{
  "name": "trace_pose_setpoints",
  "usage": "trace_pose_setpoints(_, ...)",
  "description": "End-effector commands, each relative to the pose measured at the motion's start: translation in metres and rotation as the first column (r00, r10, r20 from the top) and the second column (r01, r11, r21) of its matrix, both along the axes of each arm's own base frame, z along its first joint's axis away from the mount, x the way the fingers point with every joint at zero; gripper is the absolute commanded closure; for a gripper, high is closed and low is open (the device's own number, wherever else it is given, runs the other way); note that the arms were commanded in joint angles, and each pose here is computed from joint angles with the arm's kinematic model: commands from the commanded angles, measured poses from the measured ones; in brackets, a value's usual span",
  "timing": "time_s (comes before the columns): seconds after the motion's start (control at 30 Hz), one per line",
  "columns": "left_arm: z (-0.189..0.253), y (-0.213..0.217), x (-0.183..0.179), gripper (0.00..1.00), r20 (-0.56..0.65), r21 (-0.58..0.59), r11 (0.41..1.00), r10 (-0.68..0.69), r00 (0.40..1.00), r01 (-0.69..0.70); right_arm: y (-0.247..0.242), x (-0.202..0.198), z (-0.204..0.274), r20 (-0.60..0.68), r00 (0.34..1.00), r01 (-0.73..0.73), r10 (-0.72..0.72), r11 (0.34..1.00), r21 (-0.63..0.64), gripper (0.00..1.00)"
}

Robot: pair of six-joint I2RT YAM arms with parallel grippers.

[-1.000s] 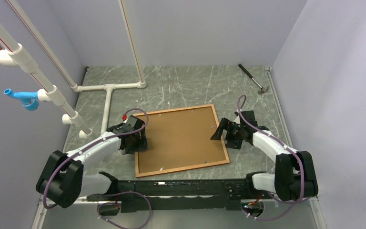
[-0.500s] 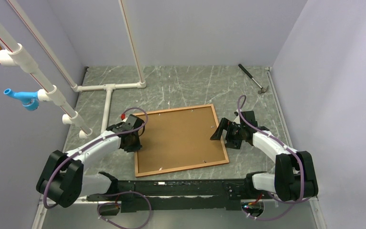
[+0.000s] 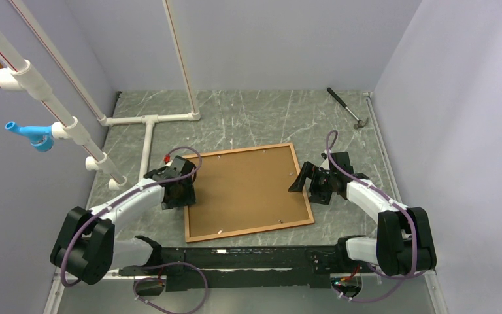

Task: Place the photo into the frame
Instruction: Install the photo frame at the center of the board.

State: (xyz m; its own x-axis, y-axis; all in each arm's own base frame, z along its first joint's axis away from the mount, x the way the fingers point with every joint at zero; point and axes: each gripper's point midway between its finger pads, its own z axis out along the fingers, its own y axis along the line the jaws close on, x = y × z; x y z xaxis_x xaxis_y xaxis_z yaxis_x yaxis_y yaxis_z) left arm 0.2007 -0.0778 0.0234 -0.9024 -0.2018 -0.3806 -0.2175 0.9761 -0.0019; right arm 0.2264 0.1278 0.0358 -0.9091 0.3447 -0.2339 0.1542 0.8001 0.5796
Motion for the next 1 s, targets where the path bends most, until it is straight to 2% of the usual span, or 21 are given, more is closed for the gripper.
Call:
trace_pose_setpoints(0.0, -0.003, -0.028, 0.010, 0.32, 0.043, -0.135, 0.990, -0.045, 0.998, 0.051, 0.003, -0.026, -0.020, -0.104, 0.994, -0.020, 0.021, 1.000, 0.010, 0.01)
trace_pose_setpoints(0.37, 0.024, -0.025, 0.010, 0.30, 0.153, -0.176, 0.984, -0.006, 0.988, 0.033, 0.005, -0.028, -0.023, -0.110, 0.994, -0.020, 0.023, 1.000, 0.021, 0.01)
trace_pose_setpoints(0.5, 0.018, -0.020, 0.011, 0.29, 0.122, -0.134, 0.991, 0.011, 0.992, 0.006, 0.006, -0.029, -0.023, -0.114, 0.993, -0.023, 0.026, 0.999, 0.025, 0.01)
trace_pose_setpoints(0.7, -0.003, -0.002, 0.009, 0.31, 0.033, -0.003, 0.999, 0.052, 0.998, -0.052, 0.006, -0.030, -0.024, -0.117, 0.993, -0.027, 0.031, 0.999, 0.028, 0.01)
trace_pose_setpoints(0.97, -0.013, -0.003, 0.019, 0.35, 0.041, -0.036, 0.997, 0.063, 0.997, -0.062, 0.007, -0.031, -0.026, -0.121, 0.992, -0.034, 0.037, 0.999, 0.029, 0.01)
